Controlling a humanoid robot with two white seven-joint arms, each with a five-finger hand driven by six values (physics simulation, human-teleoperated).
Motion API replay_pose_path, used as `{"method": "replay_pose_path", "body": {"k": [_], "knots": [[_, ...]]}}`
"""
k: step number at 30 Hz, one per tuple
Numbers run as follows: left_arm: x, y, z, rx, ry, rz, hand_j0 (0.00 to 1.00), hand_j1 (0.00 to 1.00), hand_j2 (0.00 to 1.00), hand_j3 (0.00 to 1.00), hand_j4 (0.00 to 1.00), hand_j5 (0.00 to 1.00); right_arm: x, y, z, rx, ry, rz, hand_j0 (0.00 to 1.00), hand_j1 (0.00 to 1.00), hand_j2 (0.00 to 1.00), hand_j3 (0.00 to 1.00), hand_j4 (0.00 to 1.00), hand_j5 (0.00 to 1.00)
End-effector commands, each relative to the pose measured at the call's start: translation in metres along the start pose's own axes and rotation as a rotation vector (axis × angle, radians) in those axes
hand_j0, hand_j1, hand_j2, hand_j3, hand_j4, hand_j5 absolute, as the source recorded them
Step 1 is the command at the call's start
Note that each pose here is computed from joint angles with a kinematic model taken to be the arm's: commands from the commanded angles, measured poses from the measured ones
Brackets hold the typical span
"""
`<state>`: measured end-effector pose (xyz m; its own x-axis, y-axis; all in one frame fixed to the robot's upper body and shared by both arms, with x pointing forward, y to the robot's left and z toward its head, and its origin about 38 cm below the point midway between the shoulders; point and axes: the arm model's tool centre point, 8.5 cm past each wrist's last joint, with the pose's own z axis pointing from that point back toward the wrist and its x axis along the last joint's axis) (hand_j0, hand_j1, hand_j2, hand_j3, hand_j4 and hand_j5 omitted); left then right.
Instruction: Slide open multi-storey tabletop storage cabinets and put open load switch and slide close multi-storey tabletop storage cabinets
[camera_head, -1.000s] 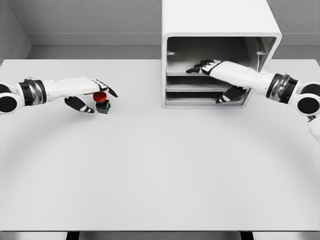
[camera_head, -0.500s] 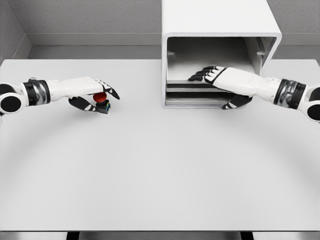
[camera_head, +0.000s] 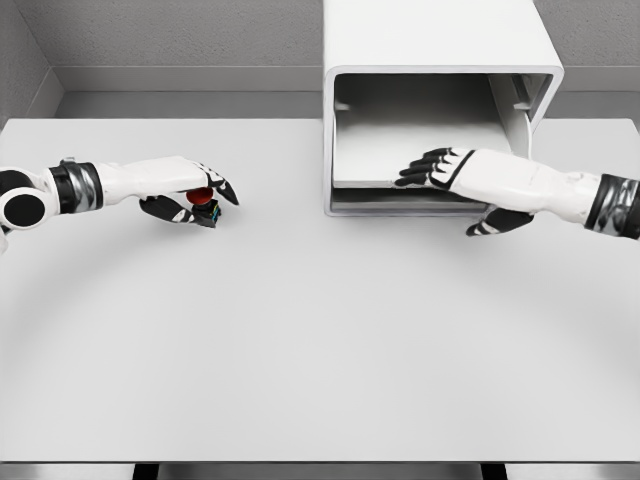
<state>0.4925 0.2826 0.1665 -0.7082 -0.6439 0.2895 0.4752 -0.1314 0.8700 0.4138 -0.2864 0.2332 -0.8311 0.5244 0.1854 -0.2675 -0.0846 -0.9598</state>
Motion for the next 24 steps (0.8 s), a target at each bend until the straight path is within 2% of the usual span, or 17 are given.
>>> {"method": "replay_pose_path", "body": {"k": [1,3,7,8,9,10,13,18,19,21,24], "knots": [[0.000,0.001,0.000,0.004,0.000,0.005,0.60,0.60,0.60,0.60,0.60,0.60,0.003,-0.011,0.007,-0.022,-0.004,0.007,1.00,1.00,1.00,1.00,1.00,1.00],[0.000,0.001,0.000,0.004,0.000,0.005,0.55,0.55,0.55,0.55,0.55,0.55,0.005,-0.015,0.016,-0.035,0.003,0.013,1.00,1.00,1.00,1.00,1.00,1.00],[0.000,0.000,0.001,0.001,0.002,0.002,0.49,0.49,0.49,0.49,0.49,0.49,0.001,-0.009,0.017,-0.034,0.014,-0.008,1.00,1.00,1.00,1.00,1.00,1.00],[-0.001,0.000,0.001,0.000,0.004,0.001,0.46,0.46,0.46,0.46,0.46,0.46,0.002,-0.013,0.016,-0.058,0.003,-0.020,1.00,1.00,1.00,1.00,1.00,1.00],[-0.002,0.000,0.001,-0.001,0.007,0.001,0.45,0.45,0.45,0.45,0.45,0.45,0.003,-0.018,0.016,-0.097,-0.020,-0.066,1.00,1.00,1.00,1.00,1.00,1.00],[-0.002,0.000,0.001,-0.003,0.007,0.001,0.43,0.43,0.43,0.43,0.43,0.43,0.005,-0.016,0.011,-0.100,-0.030,-0.075,1.00,1.00,1.00,1.00,1.00,1.00],[-0.002,-0.004,0.000,-0.017,0.007,0.000,0.39,0.39,0.39,0.39,0.39,0.39,-0.010,0.000,0.001,-0.096,-0.004,-0.129,1.00,1.00,1.00,1.00,1.00,1.00],[0.000,0.001,0.001,-0.008,0.001,-0.008,0.37,0.37,0.37,0.37,0.37,0.37,-0.017,0.006,0.003,-0.079,0.025,-0.130,1.00,1.00,1.00,1.00,1.00,1.00],[0.001,0.002,0.001,-0.007,0.000,-0.009,0.37,0.37,0.37,0.37,0.37,0.37,-0.021,0.011,0.004,-0.051,0.049,-0.106,1.00,1.00,1.00,1.00,1.00,1.00],[0.005,0.008,-0.001,-0.001,-0.013,-0.020,0.37,0.37,0.37,0.37,0.37,0.37,-0.020,0.017,-0.008,-0.052,0.040,-0.112,1.00,1.00,1.00,1.00,1.00,1.00],[0.014,0.017,-0.003,0.008,-0.041,-0.042,0.37,0.37,0.37,0.37,0.37,0.37,-0.020,0.020,-0.008,-0.044,0.043,-0.111,1.00,1.00,1.00,1.00,1.00,1.00]]}}
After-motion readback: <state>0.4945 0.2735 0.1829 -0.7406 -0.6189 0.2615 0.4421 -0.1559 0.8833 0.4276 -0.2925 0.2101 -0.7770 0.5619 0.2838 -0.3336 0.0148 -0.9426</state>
